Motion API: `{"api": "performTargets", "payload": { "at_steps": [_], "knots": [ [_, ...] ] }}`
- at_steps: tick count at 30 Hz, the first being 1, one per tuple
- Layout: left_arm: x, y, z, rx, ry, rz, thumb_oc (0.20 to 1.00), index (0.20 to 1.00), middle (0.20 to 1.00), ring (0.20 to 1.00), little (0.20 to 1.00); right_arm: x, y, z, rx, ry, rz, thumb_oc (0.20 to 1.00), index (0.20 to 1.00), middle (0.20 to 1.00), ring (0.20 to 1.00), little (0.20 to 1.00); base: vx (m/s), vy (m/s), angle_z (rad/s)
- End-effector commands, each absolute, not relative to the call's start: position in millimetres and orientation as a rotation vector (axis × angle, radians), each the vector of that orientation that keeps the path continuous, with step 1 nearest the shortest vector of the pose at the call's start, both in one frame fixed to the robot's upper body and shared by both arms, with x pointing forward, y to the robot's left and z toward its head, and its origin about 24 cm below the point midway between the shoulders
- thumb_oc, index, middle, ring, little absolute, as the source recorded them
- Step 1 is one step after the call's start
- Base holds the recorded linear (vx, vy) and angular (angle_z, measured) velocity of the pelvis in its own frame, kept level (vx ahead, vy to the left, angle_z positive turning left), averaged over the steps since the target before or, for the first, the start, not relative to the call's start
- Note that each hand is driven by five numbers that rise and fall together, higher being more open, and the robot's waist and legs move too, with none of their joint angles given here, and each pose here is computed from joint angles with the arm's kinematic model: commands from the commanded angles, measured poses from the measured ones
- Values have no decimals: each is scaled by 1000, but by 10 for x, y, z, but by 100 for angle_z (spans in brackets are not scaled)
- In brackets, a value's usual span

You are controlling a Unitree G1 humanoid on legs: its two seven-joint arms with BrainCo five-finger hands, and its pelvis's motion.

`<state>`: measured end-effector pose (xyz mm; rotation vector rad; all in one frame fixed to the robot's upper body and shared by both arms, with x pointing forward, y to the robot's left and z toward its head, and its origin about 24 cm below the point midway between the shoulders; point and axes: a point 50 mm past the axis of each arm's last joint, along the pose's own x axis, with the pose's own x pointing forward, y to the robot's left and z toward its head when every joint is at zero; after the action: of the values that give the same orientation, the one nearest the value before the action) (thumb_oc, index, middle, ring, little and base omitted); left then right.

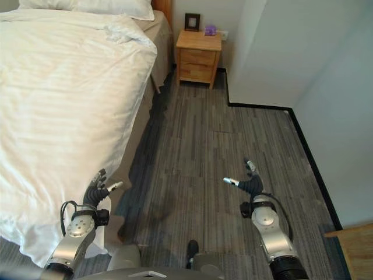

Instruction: Making the bed.

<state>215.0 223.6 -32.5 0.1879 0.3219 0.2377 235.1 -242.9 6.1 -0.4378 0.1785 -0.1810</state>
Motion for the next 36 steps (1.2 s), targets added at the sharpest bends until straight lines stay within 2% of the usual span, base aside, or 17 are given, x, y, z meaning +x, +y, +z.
{"api": "performTargets", "payload": {
  "at_steps": [1, 10, 13, 22, 32, 36],
  "knots": [
    [2315, 2119, -21, 122, 142, 212, 1000, 1000, 1000, 1000, 1000, 2418, -2405, 420, -430, -11, -183, 1000, 1000, 1000, 1000, 1000, 417, 73, -28],
    [2180, 2029, -153, 83, 192, 174, 1000, 1000, 1000, 1000, 1000, 2362, -2175, 237, -414, 39, -82, 1000, 1000, 1000, 1000, 1000, 572, 67, -33],
    [2202, 1997, -141, 78, 187, 150, 1000, 1000, 1000, 1000, 1000, 2394, -1998, 215, -391, 24, -40, 1000, 1000, 1000, 1000, 1000, 577, 47, -69],
    [2325, 2004, -50, 104, 152, 123, 1000, 1000, 1000, 1000, 1000, 2480, -1876, 347, -426, -42, 16, 1000, 1000, 1000, 1000, 1000, 521, 83, -3],
    [2288, 2075, -88, 99, 156, 143, 1000, 1000, 1000, 1000, 1000, 2432, -1911, 307, -410, -11, 17, 1000, 1000, 1000, 1000, 1000, 716, -256, 48],
    [2289, 1986, -154, -20, 190, 173, 1000, 1000, 1000, 1000, 1000, 2433, -2007, 291, -451, 13, 20, 1000, 1000, 1000, 1000, 1000, 514, -470, 54]
  ]
}}
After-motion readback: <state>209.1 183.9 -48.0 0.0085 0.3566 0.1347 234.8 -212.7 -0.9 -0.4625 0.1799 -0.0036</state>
